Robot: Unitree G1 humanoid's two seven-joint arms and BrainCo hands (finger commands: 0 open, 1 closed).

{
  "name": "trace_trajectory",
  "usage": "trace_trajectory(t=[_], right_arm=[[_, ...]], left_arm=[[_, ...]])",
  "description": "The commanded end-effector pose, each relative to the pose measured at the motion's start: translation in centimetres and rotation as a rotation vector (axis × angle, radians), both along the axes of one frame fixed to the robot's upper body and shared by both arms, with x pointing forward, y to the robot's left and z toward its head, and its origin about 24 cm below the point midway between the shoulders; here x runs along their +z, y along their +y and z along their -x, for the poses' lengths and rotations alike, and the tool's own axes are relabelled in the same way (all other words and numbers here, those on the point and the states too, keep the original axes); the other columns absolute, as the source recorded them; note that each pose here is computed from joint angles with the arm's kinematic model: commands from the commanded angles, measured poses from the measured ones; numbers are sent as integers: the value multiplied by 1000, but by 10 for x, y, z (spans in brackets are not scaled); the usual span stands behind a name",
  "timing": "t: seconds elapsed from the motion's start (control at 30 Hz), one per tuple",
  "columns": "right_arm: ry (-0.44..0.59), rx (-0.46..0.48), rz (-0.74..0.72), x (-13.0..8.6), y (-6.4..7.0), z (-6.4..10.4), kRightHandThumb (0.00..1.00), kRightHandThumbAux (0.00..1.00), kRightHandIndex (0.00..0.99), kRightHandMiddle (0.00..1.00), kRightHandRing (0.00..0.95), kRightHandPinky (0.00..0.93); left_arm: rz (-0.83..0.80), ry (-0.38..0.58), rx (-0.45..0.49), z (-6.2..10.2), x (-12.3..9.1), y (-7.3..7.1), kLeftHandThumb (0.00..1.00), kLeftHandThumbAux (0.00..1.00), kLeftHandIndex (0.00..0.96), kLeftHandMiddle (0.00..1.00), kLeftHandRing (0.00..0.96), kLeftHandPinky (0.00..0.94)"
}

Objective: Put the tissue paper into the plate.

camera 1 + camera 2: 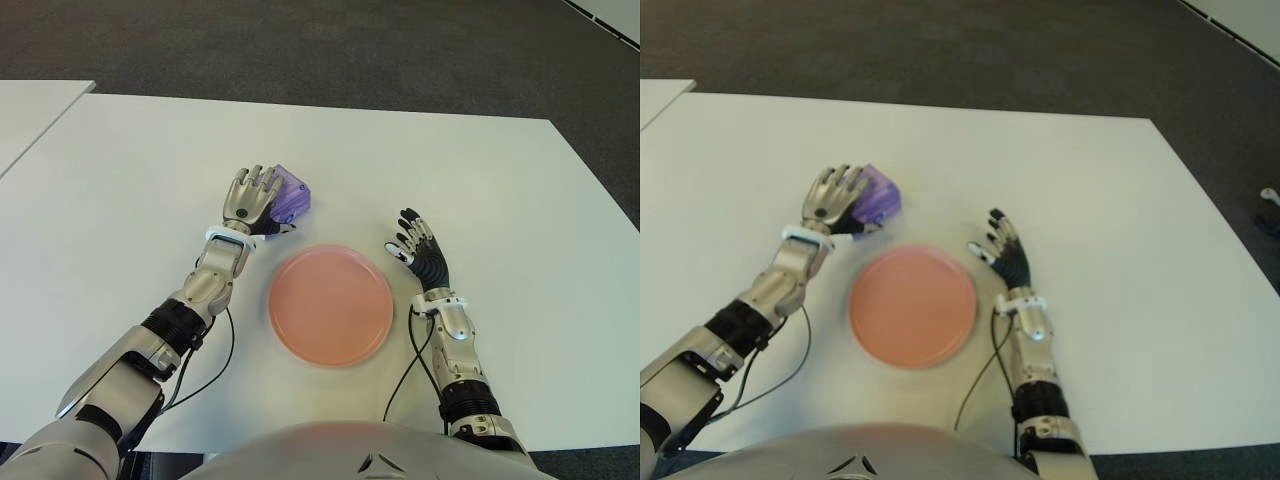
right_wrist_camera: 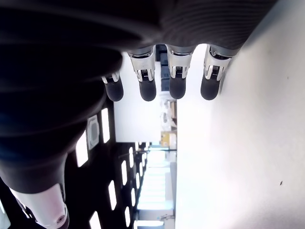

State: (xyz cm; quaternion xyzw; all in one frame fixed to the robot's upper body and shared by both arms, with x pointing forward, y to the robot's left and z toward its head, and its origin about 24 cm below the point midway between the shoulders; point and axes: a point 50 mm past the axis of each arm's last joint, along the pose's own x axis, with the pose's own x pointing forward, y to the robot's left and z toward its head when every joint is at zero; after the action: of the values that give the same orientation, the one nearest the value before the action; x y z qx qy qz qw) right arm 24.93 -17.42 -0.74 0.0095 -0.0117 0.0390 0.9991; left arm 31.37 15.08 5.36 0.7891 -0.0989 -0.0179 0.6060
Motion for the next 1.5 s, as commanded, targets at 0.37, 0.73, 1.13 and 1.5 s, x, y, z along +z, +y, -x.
trace_trajectory(t=[0.37, 0.73, 1.13, 1.5], right_arm=[[214, -17, -37, -39, -3, 26, 0, 689, 0, 0, 0, 0], [219, -7, -39, -41, -3, 26, 0, 688, 0, 0, 0, 0], [218, 3, -31, -40, -5, 27, 0, 683, 0, 0, 0, 0], [217, 7, -35, -40, -8, 28, 0, 689, 0, 0, 0, 0]], left_arm=[[-41, -203, 12, 0, 13, 15, 4, 353, 0, 0, 0, 0], [-48, -273, -8, -5, 13, 22, 0, 365, 0, 0, 0, 0], [-64, -160, 29, -6, -14, 25, 3, 372, 0, 0, 0, 0], [-29, -46, 53, -5, -20, 23, 18, 370, 0, 0, 0, 0]])
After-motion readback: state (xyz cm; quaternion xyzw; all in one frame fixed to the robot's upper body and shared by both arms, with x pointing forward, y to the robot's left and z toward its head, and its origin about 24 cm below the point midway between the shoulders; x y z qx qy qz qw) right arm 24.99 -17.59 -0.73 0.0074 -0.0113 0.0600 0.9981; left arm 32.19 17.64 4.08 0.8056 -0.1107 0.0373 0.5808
